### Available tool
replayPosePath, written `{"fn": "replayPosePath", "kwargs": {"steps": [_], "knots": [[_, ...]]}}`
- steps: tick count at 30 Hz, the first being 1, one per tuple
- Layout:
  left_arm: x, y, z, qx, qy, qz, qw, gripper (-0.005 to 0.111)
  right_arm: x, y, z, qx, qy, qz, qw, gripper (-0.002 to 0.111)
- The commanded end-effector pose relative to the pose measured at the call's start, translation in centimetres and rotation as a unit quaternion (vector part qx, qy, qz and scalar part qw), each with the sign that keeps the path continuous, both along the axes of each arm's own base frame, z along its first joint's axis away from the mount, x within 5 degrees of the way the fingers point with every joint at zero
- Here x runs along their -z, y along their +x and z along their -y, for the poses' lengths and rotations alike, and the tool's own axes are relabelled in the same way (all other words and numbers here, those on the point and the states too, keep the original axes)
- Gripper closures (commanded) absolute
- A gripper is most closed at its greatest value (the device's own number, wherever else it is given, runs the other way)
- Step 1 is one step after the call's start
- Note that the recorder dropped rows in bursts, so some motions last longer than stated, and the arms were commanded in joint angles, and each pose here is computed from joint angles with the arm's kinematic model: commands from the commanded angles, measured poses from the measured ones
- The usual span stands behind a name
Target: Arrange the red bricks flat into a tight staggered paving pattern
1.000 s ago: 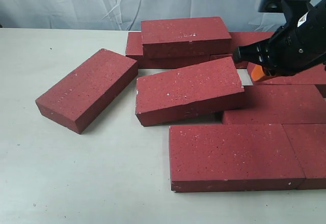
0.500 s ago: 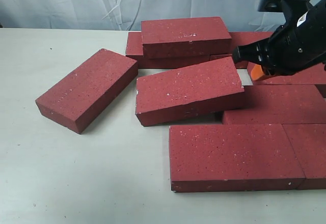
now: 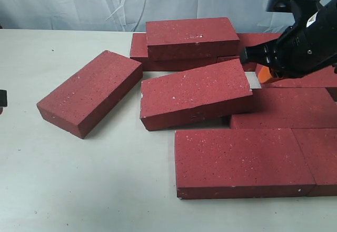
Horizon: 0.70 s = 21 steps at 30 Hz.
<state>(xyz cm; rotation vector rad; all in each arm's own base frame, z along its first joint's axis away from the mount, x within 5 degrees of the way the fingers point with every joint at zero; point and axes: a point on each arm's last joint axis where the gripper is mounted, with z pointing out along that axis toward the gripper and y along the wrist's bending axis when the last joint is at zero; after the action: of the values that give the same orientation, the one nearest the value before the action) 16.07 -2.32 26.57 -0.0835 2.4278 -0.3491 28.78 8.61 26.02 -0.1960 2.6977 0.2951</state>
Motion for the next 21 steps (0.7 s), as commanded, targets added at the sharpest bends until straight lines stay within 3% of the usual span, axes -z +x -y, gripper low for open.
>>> {"fn": "replayPosePath", "kwargs": {"steps": [1, 7, 14, 21], "knots": [[0.1, -0.4, 0.4, 0.029, -0.003, -0.026, 0.999, 0.107, -0.1, -0.1, -0.1, -0.002, 0.007, 0.004, 1.0, 0.109], [0.1, -0.9, 0.6, 0.05, -0.007, -0.052, 0.997, 0.107, 0.0, -0.2, -0.2, -0.004, 0.009, -0.006, 1.0, 0.109], [-1.1, 0.0, 1.4, 0.089, -0.013, -0.069, 0.994, 0.107, 0.0, -0.9, -2.0, -0.056, -0.002, -0.001, 0.998, 0.109], [-1.4, 2.3, 4.7, 0.137, -0.017, -0.086, 0.987, 0.107, 0.0, -1.3, -2.9, -0.075, -0.005, -0.004, 0.997, 0.109]]}}
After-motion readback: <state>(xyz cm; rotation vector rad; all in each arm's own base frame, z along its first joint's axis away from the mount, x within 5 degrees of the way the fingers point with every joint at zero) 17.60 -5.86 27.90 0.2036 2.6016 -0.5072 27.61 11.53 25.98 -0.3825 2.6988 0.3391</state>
